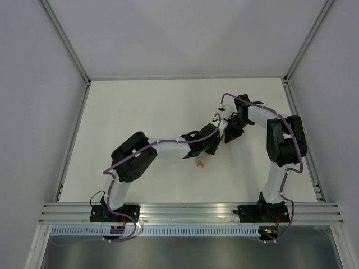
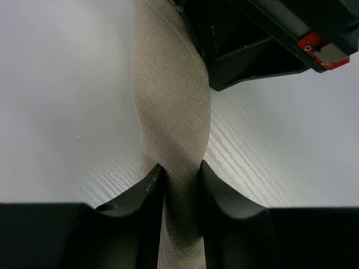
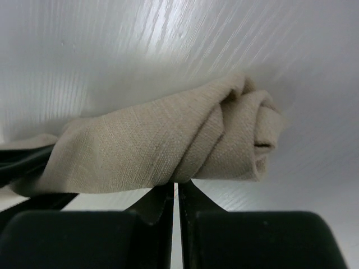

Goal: Fold the napkin, place the utensils inside, and roll it up
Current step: Adjust the napkin at the center of the board.

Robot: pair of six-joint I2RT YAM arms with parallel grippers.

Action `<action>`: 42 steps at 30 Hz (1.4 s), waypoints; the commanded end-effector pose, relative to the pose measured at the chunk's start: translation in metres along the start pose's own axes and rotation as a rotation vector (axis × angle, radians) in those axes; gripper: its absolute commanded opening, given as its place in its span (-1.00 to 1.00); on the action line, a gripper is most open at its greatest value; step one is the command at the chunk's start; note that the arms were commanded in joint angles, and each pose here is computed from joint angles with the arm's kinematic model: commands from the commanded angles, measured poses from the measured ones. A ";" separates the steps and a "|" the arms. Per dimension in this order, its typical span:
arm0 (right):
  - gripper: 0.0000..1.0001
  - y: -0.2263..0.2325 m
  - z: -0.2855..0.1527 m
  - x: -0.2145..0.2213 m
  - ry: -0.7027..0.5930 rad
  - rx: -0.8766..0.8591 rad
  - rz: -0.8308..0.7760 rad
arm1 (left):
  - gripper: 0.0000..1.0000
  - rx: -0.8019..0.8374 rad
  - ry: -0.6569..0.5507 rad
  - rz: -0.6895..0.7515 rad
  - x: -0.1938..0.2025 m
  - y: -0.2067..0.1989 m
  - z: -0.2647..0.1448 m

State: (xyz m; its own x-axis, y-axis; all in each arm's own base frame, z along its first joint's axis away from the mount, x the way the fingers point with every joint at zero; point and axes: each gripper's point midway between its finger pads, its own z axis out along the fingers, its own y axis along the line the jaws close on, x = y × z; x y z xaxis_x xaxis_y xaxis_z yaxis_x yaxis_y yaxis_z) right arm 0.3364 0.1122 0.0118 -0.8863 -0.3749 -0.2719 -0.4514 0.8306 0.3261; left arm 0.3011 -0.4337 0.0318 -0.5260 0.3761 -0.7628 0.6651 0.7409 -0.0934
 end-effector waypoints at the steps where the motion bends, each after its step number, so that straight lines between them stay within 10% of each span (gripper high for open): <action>1: -0.81 -0.009 0.006 -0.021 -0.023 0.054 0.029 | -0.27 -0.041 0.186 -0.087 0.059 -0.003 0.010; 42: -0.85 -0.010 0.008 -0.076 -0.091 0.118 -0.027 | 0.10 -0.092 0.101 -0.191 0.013 -0.012 0.015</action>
State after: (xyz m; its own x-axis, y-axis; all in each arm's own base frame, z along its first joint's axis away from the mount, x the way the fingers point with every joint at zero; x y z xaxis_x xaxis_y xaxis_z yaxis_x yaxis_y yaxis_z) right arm 0.4007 0.1354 0.0135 -0.8623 -0.3807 -0.3338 -0.4702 0.8466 0.2492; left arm 0.3163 -0.4594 0.0332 -0.6375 0.2152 -0.7398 0.5027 0.8438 -0.1879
